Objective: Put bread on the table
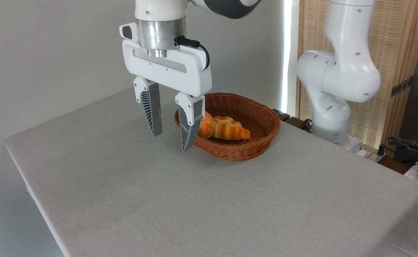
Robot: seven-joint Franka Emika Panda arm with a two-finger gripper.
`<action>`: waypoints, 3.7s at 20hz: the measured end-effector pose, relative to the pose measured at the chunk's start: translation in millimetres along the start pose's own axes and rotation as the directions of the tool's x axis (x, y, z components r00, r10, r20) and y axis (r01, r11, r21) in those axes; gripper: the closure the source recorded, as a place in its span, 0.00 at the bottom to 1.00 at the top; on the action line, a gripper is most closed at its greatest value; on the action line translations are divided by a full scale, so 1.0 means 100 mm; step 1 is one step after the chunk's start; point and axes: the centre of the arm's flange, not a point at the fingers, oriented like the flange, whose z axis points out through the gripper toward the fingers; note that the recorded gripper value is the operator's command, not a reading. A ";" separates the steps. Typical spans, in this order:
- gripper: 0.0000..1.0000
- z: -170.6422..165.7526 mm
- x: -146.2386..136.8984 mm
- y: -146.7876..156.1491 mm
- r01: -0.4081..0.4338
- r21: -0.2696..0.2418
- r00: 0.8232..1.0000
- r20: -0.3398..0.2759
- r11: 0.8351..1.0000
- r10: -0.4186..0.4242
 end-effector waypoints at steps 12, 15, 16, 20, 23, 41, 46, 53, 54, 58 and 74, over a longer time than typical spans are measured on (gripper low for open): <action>0.00 0.04 0.14 0.28 -0.063 -0.014 0.998 0.010 0.998 0.063; 0.00 0.13 0.20 0.55 -0.162 -0.050 0.985 0.051 0.985 0.165; 0.00 0.17 0.20 0.62 -0.210 -0.067 0.974 0.067 0.975 0.215; 0.00 0.20 0.13 0.82 -0.432 -0.150 0.887 0.106 0.889 0.449; 0.00 0.17 0.07 1.04 -0.580 -0.213 0.786 0.108 0.786 0.609; 0.00 0.71 -0.16 2.61 -0.865 -0.354 0.319 0.160 0.356 0.934; 0.00 0.76 -0.17 2.61 -0.861 -0.363 0.315 0.168 0.356 0.934; 0.00 0.96 -0.03 2.62 -0.869 -0.348 0.314 0.159 0.351 0.936; 0.00 0.99 -0.02 2.62 -0.869 -0.348 0.314 0.159 0.350 0.936; 0.07 1.02 -0.01 2.62 -0.868 -0.353 0.312 0.160 0.349 0.937; 0.66 1.03 -0.01 2.63 -0.868 -0.355 0.309 0.160 0.347 0.937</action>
